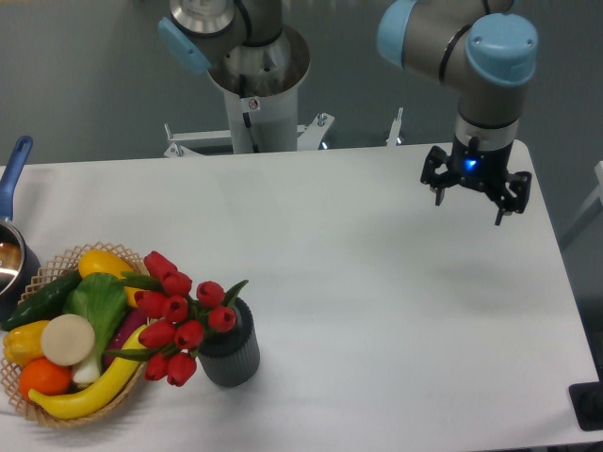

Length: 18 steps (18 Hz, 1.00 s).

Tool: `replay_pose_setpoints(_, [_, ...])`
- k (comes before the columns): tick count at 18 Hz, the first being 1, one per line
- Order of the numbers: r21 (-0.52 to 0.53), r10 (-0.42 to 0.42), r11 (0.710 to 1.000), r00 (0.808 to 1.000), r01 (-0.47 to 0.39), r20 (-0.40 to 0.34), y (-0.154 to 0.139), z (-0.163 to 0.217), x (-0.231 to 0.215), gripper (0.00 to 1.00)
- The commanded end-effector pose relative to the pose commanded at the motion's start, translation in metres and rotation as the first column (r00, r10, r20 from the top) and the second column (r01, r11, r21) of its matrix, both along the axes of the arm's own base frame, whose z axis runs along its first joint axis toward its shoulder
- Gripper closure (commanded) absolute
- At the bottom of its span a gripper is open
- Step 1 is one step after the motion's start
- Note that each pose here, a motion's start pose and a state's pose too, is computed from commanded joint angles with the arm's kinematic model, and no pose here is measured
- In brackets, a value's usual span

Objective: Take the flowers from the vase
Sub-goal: 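Open the gripper and start moving it toward the red tulips, then lower the open gripper onto the tulip stems above the grey vase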

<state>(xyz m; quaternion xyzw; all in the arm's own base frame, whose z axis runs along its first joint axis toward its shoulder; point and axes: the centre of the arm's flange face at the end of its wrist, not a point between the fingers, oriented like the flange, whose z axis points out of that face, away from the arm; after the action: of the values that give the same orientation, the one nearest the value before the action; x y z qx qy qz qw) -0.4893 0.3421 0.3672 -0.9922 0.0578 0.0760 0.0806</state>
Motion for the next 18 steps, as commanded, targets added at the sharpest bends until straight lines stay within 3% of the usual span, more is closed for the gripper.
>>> replay_pose_setpoints(6, [0.221,-0.034,0.975,0.996,0.015,0.084,0.014,0.012,0.034,0.00])
replay_pose_setpoints(9, [0.363,-0.074,0.931,0.989,0.022,0.130,0.026,0.021,0.046,0.00])
replay_pose_setpoints(14, [0.415,-0.101,0.910,0.977,0.015,0.186,0.047,0.017,0.069,0.00])
replay_pose_setpoints(16, [0.468,-0.126,0.884,0.969,0.013,0.211,0.053,0.016,0.075,0.00])
replay_pose_setpoints(18, [0.547,-0.172,0.837,0.950,0.002,0.261,0.062,0.012,0.082,0.00])
